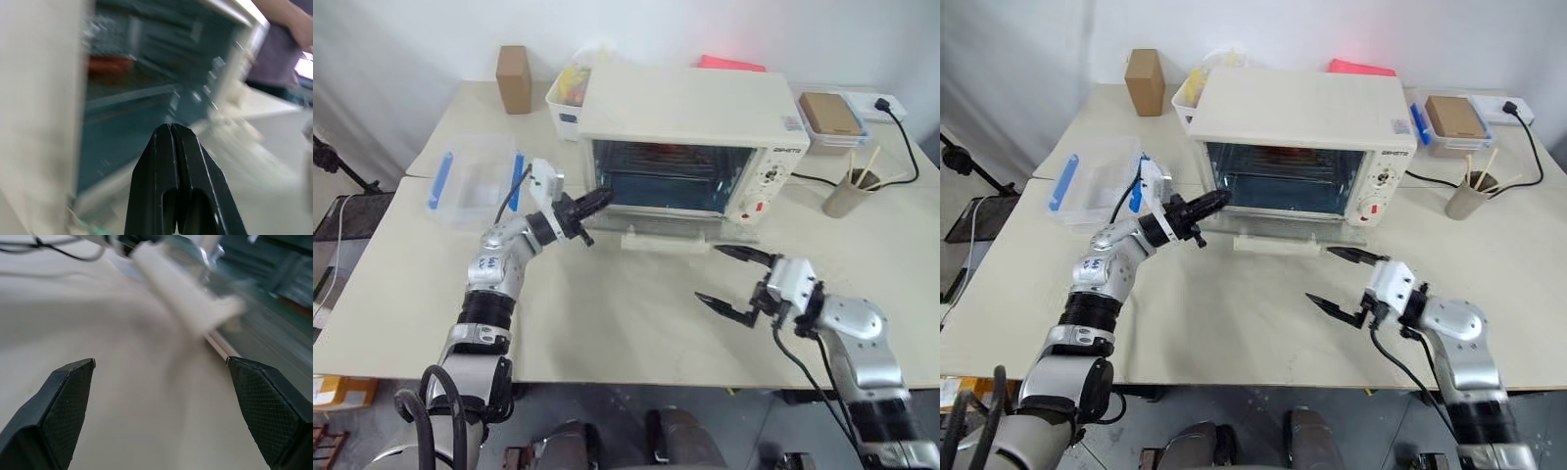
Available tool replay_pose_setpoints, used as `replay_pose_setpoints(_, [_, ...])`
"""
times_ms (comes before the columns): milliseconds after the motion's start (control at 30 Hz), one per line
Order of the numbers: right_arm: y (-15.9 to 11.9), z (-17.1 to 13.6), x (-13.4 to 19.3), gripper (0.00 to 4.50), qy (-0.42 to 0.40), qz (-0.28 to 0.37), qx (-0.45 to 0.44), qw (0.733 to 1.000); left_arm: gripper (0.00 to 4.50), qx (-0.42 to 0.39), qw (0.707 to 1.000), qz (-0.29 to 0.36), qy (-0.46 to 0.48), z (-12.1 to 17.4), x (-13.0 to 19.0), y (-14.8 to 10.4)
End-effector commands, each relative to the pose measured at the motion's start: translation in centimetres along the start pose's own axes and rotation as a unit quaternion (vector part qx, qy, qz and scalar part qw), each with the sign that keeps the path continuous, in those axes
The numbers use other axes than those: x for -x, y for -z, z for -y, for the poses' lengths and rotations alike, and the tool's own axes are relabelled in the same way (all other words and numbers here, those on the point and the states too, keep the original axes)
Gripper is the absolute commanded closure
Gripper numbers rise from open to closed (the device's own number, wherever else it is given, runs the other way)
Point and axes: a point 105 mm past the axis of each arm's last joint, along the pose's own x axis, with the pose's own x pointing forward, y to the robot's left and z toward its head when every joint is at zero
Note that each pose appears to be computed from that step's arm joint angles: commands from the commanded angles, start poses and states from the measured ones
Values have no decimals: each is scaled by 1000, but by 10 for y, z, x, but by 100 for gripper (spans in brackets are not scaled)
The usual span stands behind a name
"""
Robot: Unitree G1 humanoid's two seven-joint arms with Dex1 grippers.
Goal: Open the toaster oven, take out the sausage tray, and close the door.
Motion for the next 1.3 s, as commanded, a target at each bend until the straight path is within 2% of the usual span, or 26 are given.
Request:
replay_pose_setpoints(33, [3, 8, 37, 0, 70, -35, 12, 997, 447, -50, 998, -29, 32, 11, 4, 7])
replay_pose_setpoints(233, [4, 27, 71, 0, 150, -80, 20, 985, 447, -74, 994, -60, 49, 24, 11, 26])
replay_pose_setpoints(300, [-20, 49, 53, 0, 149, -51, 25, 987, 447, -86, 992, -78, 53, 31, 18, 36])
replay_pose_setpoints(400, [-41, 60, 21, 0, 120, -23, 39, 992, 447, -83, 992, -81, 47, 34, 25, 40])
replay_pose_setpoints(500, [-44, 60, 2, 0, 100, -11, 38, 994, 447, -64, 995, -66, 27, 31, 30, 35])
replay_pose_setpoints(700, [-44, 63, -7, 0, 100, -2, 52, 994, 447, -56, 998, -41, -1, 15, 38, 16])
replay_pose_setpoints(900, [-49, 65, -27, 0, 91, 11, 69, 993, 447, -64, 995, -73, 7, 15, 58, 19])
replay_pose_setpoints(967, [-42, 71, -43, 0, 116, -35, 91, 988, 447, -53, 996, -75, 8, 19, 66, 20])
replay_pose_setpoints(1000, [-47, 70, -58, 0, 114, -28, 103, 988, 447, -44, 997, -70, 4, 22, 70, 21])
replay_pose_setpoints(1067, [-62, 66, -88, 0, 100, 6, 144, 984, 387, -20, 998, -52, -11, 28, 75, 21])
replay_pose_setpoints(1300, [-51, 92, -145, 0, 149, -59, 261, 952, 169, -45, 996, -7, -71, 43, 97, 8])
